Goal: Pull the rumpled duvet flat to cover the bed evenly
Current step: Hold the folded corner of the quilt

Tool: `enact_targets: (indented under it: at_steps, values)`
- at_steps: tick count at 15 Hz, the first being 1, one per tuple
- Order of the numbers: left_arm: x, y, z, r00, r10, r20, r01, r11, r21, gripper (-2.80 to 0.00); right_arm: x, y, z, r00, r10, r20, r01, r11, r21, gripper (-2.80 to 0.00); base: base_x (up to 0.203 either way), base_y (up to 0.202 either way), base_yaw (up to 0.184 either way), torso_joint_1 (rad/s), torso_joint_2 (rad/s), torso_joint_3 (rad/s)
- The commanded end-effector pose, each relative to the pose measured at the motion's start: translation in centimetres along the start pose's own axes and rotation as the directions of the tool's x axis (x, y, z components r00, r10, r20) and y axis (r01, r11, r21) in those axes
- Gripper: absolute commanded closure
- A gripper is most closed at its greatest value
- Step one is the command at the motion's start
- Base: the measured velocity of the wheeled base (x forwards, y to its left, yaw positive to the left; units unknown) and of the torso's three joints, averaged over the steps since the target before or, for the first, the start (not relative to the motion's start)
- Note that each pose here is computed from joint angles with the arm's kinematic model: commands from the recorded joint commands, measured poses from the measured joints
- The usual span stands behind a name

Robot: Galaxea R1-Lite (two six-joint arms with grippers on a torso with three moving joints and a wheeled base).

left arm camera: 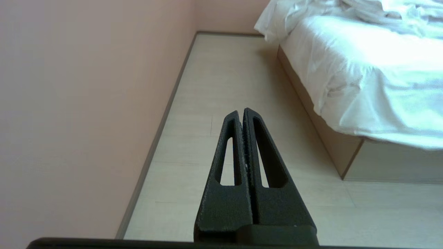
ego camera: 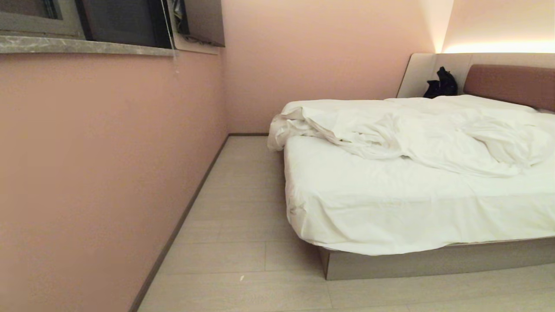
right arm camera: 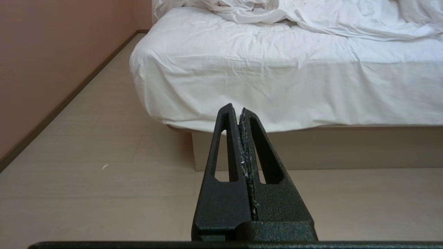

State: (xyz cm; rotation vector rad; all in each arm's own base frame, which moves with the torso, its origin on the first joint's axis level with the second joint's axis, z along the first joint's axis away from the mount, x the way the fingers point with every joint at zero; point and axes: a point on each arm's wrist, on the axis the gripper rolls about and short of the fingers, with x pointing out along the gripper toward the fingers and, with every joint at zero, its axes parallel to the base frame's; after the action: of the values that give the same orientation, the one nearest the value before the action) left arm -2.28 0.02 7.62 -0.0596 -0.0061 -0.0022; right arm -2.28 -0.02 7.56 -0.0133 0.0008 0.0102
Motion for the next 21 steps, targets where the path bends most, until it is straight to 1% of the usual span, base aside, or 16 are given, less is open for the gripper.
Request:
enact_targets:
  at_steps: [1,17,21]
  values:
    - [-0.01,0.00,0.04,1.000,0.000,0.002,0.000,1.000,0.001,0.00,0.00,0.00,0.02,1.000,0.000,0.000,0.000,1.000,0.000,0.00,0.205,0.000,-0.001,0.002,0.00,0.006]
    - [0.00,0.00,-0.01,1.000,0.002,0.000,-0.002,1.000,-0.003,0.00,0.00,0.00,0.03,1.000,0.001,0.001,-0.001,1.000,0.000,0.00,0.194,0.000,0.000,0.002,0.00,0.003]
    - [0.00,0.01,-0.02,1.000,0.002,-0.001,-0.002,1.000,-0.002,0.00,0.00,0.00,0.01,1.000,0.001,-0.001,-0.001,1.000,0.000,0.00,0.023,0.000,0.002,0.003,0.00,-0.001]
